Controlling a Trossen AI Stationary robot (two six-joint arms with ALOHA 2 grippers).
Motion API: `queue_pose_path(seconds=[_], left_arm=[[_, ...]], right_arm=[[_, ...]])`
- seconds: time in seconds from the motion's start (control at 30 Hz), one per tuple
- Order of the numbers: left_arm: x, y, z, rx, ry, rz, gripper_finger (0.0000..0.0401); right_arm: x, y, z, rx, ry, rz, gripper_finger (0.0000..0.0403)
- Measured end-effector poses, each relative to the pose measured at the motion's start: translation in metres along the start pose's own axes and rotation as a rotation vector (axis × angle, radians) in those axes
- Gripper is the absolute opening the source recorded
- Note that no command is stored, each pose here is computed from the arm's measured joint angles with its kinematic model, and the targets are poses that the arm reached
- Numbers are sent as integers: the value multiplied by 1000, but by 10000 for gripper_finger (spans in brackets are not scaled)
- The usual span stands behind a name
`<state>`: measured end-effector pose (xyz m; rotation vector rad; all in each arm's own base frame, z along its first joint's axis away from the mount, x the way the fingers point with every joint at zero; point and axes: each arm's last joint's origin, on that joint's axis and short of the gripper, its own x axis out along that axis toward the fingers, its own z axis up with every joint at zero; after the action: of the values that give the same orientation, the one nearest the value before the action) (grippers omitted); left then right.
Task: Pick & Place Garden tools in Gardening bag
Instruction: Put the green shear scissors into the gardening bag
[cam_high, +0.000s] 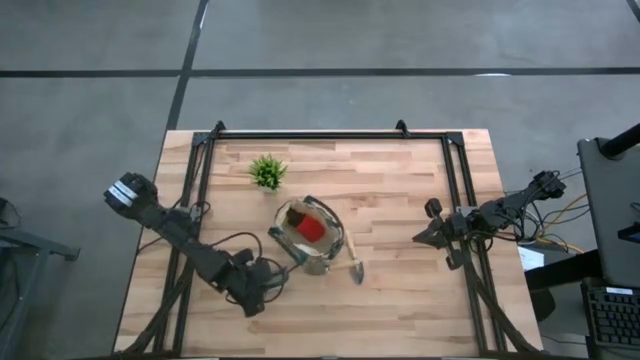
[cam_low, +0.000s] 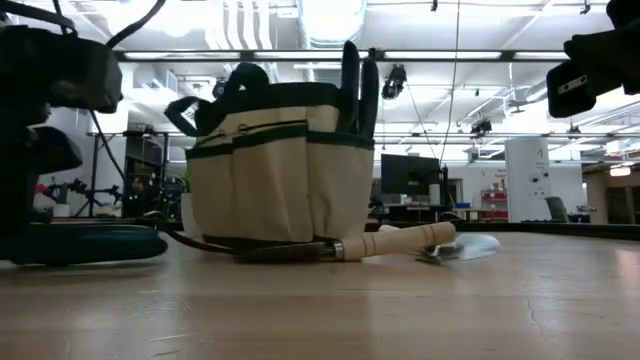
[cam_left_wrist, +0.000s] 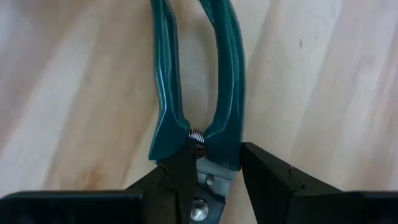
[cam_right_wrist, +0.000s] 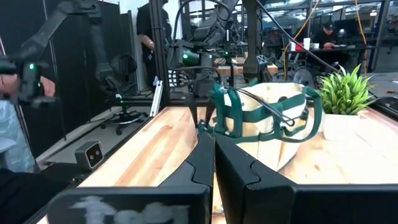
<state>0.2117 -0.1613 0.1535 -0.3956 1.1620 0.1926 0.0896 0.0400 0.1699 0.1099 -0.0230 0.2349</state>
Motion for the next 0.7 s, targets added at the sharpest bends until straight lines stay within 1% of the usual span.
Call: queue_pose_path(seconds=[0.07, 0.1, 0.17, 0.2, 0.27, 0.37, 0.47, 0.63, 0.7], left_arm=[[-12, 4, 4, -12, -83, 12, 126], [-19, 6, 7, -23, -145, 18, 126], [-37, 4, 15, -57, -285, -15, 126], [-42, 5, 17, -65, -327, -17, 127], [-47, 8, 18, -61, -359, -5, 128], [-52, 10, 25, -76, -395, -23, 128], [-44, 12, 30, -88, -397, 9, 128], [-15, 15, 44, -49, -409, 83, 128], [-2, 18, 52, -56, -408, 115, 128]], right_arm=[[0, 0, 0, 0, 0, 0, 8], [0, 0, 0, 0, 0, 0, 8], [0, 0, 0, 0, 0, 0, 8], [0, 0, 0, 0, 0, 0, 8], [0, 0, 0, 0, 0, 0, 8], [0, 0, 0, 0, 0, 0, 8], [0, 0, 0, 0, 0, 0, 8], [0, 0, 0, 0, 0, 0, 8], [0, 0, 0, 0, 1, 0, 8]])
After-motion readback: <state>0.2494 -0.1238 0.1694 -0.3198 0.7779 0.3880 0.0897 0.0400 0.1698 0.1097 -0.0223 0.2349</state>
